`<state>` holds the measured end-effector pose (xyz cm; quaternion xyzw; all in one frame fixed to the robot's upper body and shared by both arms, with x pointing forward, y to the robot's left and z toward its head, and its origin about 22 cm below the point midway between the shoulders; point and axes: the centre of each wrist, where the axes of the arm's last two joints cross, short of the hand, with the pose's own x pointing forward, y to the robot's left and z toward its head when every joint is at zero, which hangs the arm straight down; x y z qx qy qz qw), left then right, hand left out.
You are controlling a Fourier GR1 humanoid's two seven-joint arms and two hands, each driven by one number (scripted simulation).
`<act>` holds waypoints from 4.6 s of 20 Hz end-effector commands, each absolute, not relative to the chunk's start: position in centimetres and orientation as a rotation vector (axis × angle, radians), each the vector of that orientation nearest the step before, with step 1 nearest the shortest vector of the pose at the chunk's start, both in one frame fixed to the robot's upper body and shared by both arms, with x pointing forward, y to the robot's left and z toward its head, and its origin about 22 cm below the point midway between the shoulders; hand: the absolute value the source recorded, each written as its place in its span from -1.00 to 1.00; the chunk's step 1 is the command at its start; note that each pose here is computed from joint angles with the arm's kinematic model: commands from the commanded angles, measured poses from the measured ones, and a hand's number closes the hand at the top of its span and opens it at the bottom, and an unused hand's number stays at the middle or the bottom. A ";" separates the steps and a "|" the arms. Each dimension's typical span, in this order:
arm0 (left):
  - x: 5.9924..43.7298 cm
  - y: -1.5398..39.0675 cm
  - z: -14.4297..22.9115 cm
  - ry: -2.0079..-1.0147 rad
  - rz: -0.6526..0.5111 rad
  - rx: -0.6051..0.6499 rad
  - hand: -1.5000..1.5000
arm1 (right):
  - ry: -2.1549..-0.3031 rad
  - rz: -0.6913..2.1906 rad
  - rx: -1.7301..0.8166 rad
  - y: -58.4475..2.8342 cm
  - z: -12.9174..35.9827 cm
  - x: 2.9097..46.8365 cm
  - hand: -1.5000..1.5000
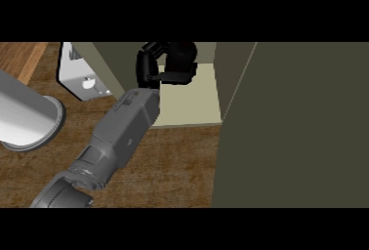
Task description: Pick up the wine, place it into the cabinet and close the cabinet
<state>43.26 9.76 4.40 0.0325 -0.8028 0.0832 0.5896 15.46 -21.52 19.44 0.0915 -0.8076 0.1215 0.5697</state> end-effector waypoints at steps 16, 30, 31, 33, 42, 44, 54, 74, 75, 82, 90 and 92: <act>43.3 11.9 2.9 -1.809 0.214 0.184 -1.00 | -1.923 0.283 0.264 -21.1 20.0 14.0 -1.00; 42.3 13.3 0.5 -1.796 0.133 0.299 -1.00 | -1.920 0.315 0.293 -20.7 19.8 15.3 -1.00; 41.2 12.1 -1.0 -1.782 0.131 0.304 -1.00 | -1.936 0.326 0.266 -21.4 20.6 15.0 -1.00; 41.7 11.9 -0.1 -1.808 0.153 0.305 -1.00 | -1.940 0.306 0.294 -20.9 20.7 14.9 -1.00; 41.1 13.3 -1.4 -1.832 0.163 0.256 -1.00 | -1.940 0.304 0.301 -20.9 20.3 14.0 -1.00; 41.5 12.9 -0.6 -1.854 0.161 0.231 -1.00 | -1.950 0.307 0.299 -21.4 19.9 15.0 -1.00; 41.2 12.0 -1.0 -1.858 0.109 0.108 -1.00 | -1.930 0.321 0.306 -20.6 21.0 15.0 -1.00; 40.7 12.1 -1.5 -1.840 0.235 -0.030 -1.00 | -1.927 0.297 0.323 -20.5 20.7 16.9 -1.00; 39.8 12.5 -2.8 -1.850 0.218 -0.042 -1.00 | -1.896 0.315 0.343 -19.8 20.6 16.3 -1.00; 37.1 10.8 -3.8 -1.843 0.185 -0.085 -1.00 | -1.915 0.272 0.280 -20.7 21.0 14.8 -1.00; 30.1 5.4 -2.8 -1.865 0.151 -0.105 -1.00 | -1.938 0.262 0.245 -22.2 20.3 14.9 -1.00; 28.9 5.0 -2.4 -1.861 0.154 -0.113 -1.00 | -1.926 0.254 0.234 -21.0 20.4 14.1 -1.00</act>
